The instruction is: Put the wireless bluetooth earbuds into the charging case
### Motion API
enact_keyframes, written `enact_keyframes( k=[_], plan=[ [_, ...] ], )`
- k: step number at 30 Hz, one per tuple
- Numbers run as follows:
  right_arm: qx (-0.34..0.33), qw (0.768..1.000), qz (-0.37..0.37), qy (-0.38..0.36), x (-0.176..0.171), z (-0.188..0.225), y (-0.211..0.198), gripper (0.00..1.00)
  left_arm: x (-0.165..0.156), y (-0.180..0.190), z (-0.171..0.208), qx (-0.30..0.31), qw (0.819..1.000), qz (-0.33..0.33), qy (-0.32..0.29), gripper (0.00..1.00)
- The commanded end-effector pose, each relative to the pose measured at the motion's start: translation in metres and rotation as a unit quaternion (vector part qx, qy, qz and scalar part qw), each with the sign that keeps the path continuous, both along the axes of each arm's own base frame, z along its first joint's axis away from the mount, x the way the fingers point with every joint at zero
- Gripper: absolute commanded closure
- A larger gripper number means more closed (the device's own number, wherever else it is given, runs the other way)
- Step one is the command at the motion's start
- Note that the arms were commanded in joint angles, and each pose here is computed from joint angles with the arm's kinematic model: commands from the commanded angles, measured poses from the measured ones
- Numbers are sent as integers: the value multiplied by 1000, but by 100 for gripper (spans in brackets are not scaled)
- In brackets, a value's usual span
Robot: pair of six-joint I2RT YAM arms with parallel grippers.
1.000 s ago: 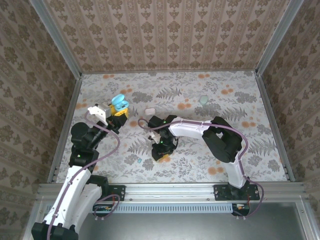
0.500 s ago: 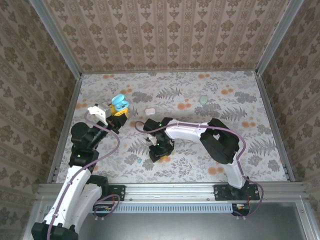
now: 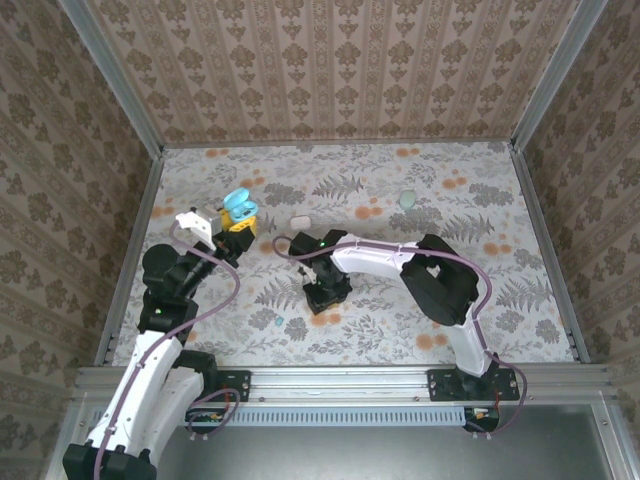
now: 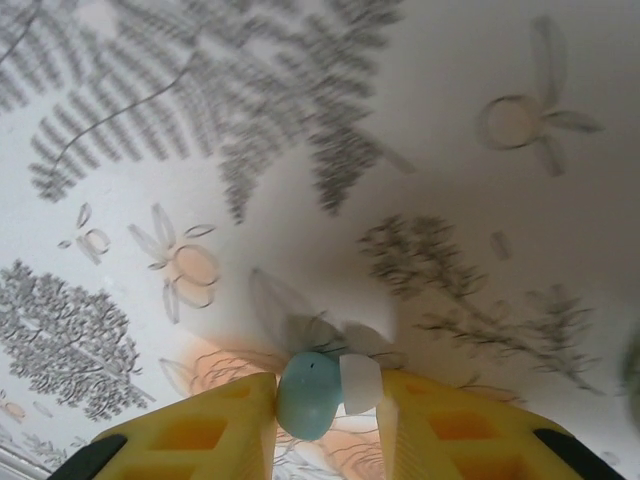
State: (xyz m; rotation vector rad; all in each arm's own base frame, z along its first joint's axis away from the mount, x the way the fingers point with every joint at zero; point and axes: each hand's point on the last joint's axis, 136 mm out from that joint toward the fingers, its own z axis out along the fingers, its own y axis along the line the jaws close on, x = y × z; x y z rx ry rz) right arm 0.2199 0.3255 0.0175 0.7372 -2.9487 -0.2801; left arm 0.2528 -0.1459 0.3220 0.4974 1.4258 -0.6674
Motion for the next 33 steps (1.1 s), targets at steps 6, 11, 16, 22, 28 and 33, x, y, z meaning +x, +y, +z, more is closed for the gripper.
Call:
enact_keyframes(
  k=[6, 11, 16, 22, 28, 33],
  plan=[
    [-14, 999, -37, -35, 36, 8, -22, 62, 1, 1, 12, -9, 1000, -1, -8, 63],
    [5, 998, -55, -41, 41, 16, -20, 61, 3, 0, 11, -7, 1000, 0, -6, 63],
    [6, 996, -74, -55, 44, 17, -24, 59, 3, 0, 11, -8, 1000, 0, -5, 63],
    [39, 996, -58, -54, 50, 22, -13, 55, 5, 0, 9, -9, 1000, -1, -3, 63],
    [54, 998, -30, -32, 47, 17, -1, 56, 5, -1, 10, -8, 1000, -2, -6, 63],
    [52, 998, -28, -25, 47, 14, 0, 57, 7, 1, 13, -14, 1000, 6, -19, 63]
  ],
)
